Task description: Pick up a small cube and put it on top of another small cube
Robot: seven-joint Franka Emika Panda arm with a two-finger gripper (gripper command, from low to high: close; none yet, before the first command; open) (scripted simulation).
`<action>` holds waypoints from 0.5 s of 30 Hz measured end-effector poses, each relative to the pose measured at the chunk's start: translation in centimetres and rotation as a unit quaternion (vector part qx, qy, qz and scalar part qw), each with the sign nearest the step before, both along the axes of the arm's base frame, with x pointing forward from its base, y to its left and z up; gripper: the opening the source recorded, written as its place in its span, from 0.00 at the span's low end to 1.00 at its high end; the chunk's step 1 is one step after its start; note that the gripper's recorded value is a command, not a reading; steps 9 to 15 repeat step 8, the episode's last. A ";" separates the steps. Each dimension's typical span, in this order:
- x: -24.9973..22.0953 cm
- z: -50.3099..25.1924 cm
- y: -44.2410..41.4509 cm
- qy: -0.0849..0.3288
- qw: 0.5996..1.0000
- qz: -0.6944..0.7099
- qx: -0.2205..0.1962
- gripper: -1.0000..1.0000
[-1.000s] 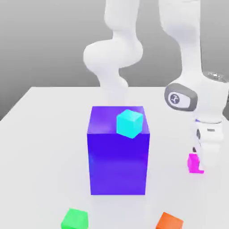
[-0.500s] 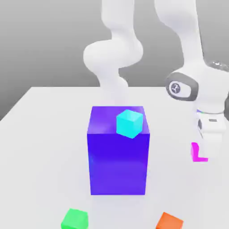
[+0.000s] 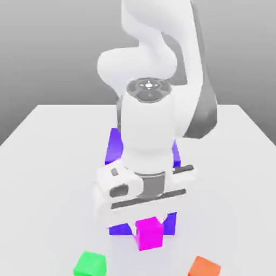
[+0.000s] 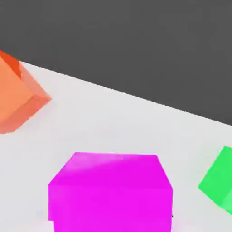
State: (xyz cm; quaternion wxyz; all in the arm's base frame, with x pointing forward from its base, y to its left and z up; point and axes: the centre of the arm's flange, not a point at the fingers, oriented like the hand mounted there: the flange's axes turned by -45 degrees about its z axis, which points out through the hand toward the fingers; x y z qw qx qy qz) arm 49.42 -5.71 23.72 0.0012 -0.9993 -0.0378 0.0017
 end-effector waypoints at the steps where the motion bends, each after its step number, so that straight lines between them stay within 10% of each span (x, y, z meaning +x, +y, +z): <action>1: 0.3 -0.5 -2.0 -0.001 1.000 -0.030 0.000 0.00; 4: 0.6 -3.9 -3.8 -0.002 0.998 -0.055 -0.001 0.00; 5: 0.5 -5.1 -4.0 -0.002 0.998 -0.057 -0.001 1.00; 15: 0.5 -5.1 -4.0 -0.002 0.998 -0.057 -0.001 1.00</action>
